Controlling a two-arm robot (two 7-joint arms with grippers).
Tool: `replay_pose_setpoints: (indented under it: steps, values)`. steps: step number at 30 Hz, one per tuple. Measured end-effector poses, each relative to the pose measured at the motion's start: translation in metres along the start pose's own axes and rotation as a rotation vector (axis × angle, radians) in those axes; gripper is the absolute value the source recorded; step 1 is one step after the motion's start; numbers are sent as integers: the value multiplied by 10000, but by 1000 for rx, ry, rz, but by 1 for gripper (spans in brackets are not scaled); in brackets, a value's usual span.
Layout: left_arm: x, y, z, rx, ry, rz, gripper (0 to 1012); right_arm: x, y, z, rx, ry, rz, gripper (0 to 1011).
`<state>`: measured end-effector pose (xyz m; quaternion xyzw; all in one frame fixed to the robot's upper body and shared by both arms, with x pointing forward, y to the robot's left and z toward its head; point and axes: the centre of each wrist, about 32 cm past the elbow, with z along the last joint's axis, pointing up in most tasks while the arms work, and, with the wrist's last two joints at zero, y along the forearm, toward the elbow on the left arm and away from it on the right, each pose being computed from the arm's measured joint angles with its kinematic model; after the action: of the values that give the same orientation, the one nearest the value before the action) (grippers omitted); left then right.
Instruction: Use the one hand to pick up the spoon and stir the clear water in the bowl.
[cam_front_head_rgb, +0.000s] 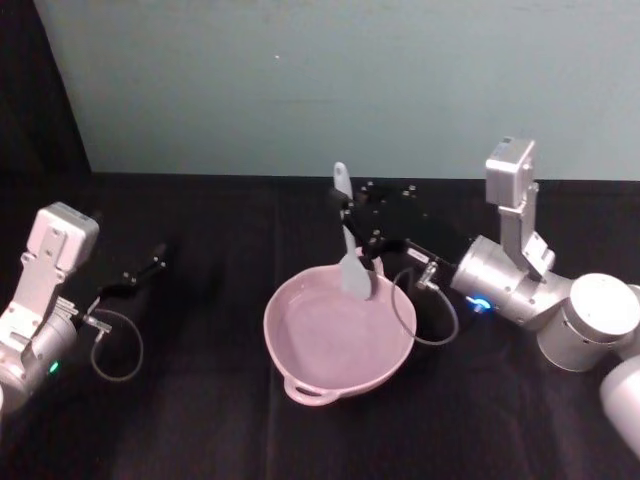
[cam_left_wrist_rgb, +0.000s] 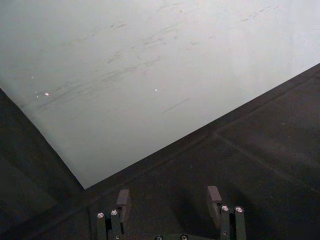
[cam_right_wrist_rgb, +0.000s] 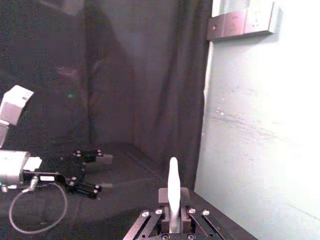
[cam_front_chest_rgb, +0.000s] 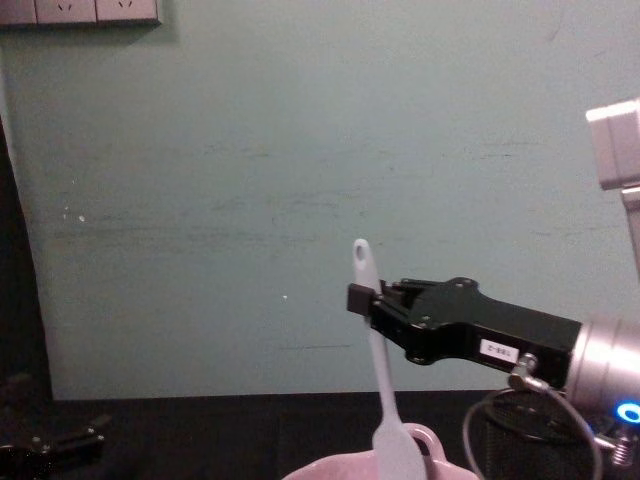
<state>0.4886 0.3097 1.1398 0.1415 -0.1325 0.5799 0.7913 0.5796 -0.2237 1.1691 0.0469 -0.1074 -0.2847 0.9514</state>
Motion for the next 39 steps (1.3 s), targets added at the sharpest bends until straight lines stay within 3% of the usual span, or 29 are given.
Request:
replay_pose_setpoints:
  steps: [8, 16, 28, 39]
  values:
    - [0, 0, 0, 0, 0, 0, 1005, -42, -172, 0, -23, 5, -21, 126]
    - [0, 0, 0, 0, 0, 0, 1005, -250, -228, 30, -5, 24, 17, 126]
    - [0, 0, 0, 0, 0, 0, 1005, -458, 11, 21, 34, 57, 112, 126]
    - [0, 0, 0, 0, 0, 0, 1005, -362, 231, -63, 35, 52, 112, 126]
